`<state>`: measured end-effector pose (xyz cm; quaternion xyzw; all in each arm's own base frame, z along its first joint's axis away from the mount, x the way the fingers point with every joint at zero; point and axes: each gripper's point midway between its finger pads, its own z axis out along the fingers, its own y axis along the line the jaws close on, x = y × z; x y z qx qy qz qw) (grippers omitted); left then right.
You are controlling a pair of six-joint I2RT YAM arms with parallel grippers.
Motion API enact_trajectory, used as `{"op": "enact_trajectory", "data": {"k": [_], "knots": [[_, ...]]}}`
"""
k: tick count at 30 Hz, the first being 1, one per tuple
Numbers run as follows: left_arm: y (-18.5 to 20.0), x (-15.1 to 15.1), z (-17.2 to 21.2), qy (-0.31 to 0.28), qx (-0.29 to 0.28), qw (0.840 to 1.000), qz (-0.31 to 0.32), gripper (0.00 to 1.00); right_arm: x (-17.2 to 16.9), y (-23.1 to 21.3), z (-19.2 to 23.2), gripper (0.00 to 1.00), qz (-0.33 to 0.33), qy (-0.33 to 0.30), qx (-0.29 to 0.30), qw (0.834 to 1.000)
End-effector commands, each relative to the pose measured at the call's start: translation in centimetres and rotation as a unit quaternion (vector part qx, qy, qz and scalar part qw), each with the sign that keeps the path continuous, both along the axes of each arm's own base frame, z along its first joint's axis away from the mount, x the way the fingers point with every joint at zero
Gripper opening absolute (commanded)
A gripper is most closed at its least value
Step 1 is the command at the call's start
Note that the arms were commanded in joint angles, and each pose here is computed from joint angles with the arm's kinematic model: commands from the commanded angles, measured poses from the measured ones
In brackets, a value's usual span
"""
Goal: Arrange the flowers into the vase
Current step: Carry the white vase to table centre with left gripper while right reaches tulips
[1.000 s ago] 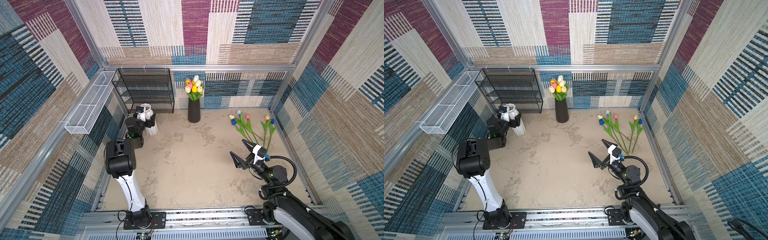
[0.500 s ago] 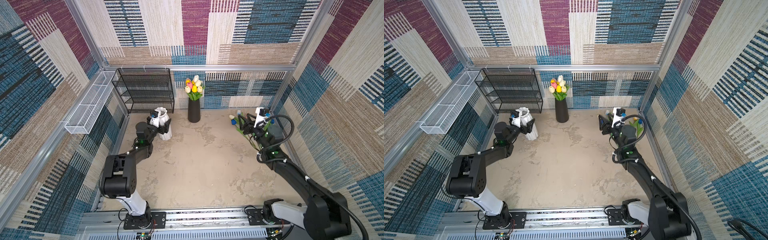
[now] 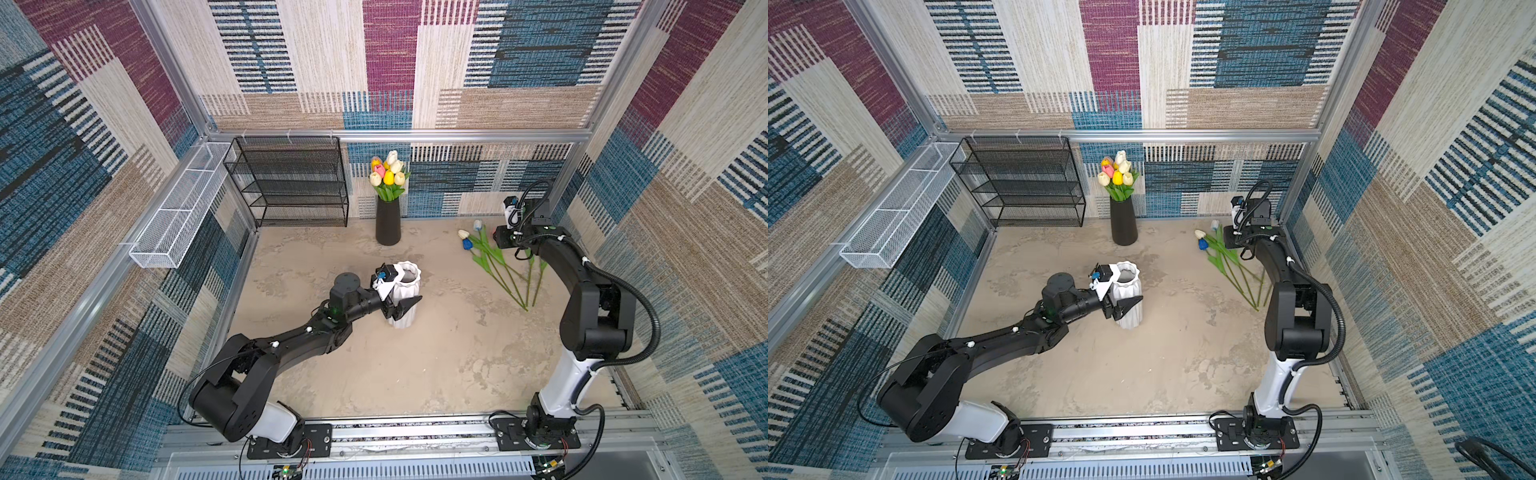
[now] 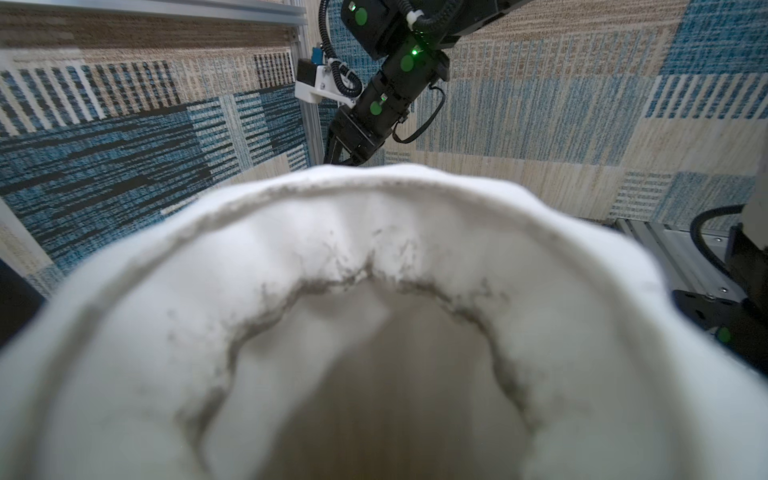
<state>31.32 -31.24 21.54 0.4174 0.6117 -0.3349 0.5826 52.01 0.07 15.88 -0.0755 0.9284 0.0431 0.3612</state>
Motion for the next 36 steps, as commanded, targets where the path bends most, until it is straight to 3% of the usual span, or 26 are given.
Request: {"op": "enact_trajectory", "data": {"k": [1, 11, 18, 21, 27, 29, 36], "knots": [[-0.6, 0.3, 1.4, -0.048, -0.03, 0.998, 0.0, 0.31, -1.5, -0.8, -3.5, 0.33, 0.005, 0.068, -0.037, 0.997], [-1.3, 0.4, -0.3, -0.038, -0.046, 0.998, -0.006, 0.35, -1.6, -1.7, -8.9, 0.31, -0.019, 0.125, -0.049, 0.991], [-0.8, -0.1, -0.3, -0.046, -0.057, 0.997, 0.0, 0.6, -0.3, -1.8, -10.5, 0.33, -0.024, 0.129, -0.046, 0.99], [-0.6, -0.3, -0.3, -0.05, -0.056, 0.997, 0.006, 0.75, -0.3, -1.8, -11.4, 0.32, -0.023, 0.134, -0.047, 0.99], [0.0, -0.5, -0.3, -0.055, -0.054, 0.997, 0.017, 0.89, -0.6, -1.8, -12.9, 0.28, -0.022, 0.14, -0.046, 0.989], [0.1, -0.7, -0.1, -0.056, -0.055, 0.997, 0.016, 0.98, -0.7, -1.6, -13.0, 0.24, -0.019, 0.138, -0.043, 0.989], [0.6, -0.9, 0.5, -0.063, -0.046, 0.997, 0.025, 1.0, -0.8, -1.1, -11.2, 0.1, -0.013, 0.113, -0.033, 0.993]]}}
